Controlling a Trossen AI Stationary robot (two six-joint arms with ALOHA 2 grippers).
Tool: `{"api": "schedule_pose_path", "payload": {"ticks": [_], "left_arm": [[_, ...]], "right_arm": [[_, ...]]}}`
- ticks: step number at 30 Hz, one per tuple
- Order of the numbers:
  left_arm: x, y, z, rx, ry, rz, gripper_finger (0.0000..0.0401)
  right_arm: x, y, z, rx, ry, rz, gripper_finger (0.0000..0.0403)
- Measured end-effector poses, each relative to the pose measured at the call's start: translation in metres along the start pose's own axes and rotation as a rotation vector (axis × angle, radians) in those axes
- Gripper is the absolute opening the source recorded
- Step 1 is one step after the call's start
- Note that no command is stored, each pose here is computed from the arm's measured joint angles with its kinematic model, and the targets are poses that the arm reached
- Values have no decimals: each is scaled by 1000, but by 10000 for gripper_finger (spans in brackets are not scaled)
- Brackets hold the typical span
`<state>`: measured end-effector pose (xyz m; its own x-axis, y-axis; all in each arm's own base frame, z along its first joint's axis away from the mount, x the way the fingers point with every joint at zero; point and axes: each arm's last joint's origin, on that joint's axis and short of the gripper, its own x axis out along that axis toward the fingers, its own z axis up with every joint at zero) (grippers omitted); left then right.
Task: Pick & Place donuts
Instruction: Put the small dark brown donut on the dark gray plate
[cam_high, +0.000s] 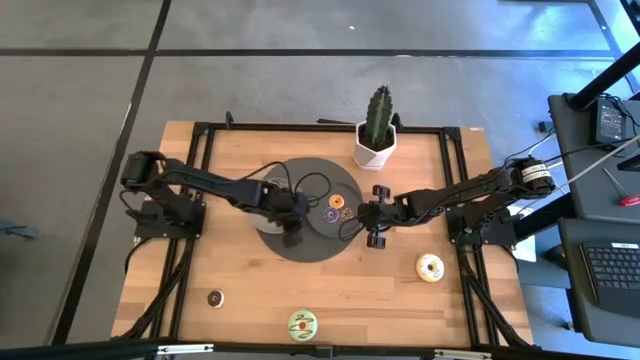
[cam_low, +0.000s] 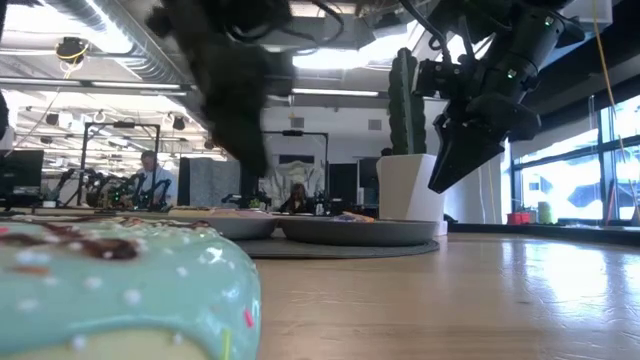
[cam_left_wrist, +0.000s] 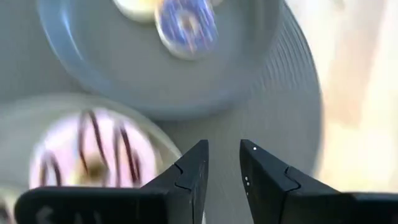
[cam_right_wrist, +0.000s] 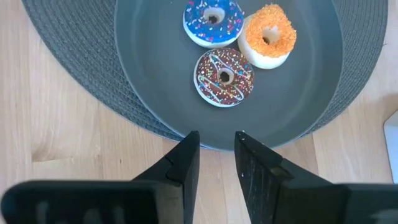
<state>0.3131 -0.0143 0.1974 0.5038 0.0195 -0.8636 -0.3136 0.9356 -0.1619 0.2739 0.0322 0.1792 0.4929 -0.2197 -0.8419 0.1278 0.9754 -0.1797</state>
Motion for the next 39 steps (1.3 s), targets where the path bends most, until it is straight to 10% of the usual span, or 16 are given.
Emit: {"api": "schedule_pose_path", "payload": {"ticks": [15,29,39], "left_arm": [[-43,-63,-108,-90,535,33,88],[-63,-104,-192,-230,615,141,82],[-68,-126,-205,-221,577,-6,82]], "right_arm": [[0,1,0,3,6,33,103],[0,1,3,7,-23,38,104],[0,2,4,11,-36,40,104]]}}
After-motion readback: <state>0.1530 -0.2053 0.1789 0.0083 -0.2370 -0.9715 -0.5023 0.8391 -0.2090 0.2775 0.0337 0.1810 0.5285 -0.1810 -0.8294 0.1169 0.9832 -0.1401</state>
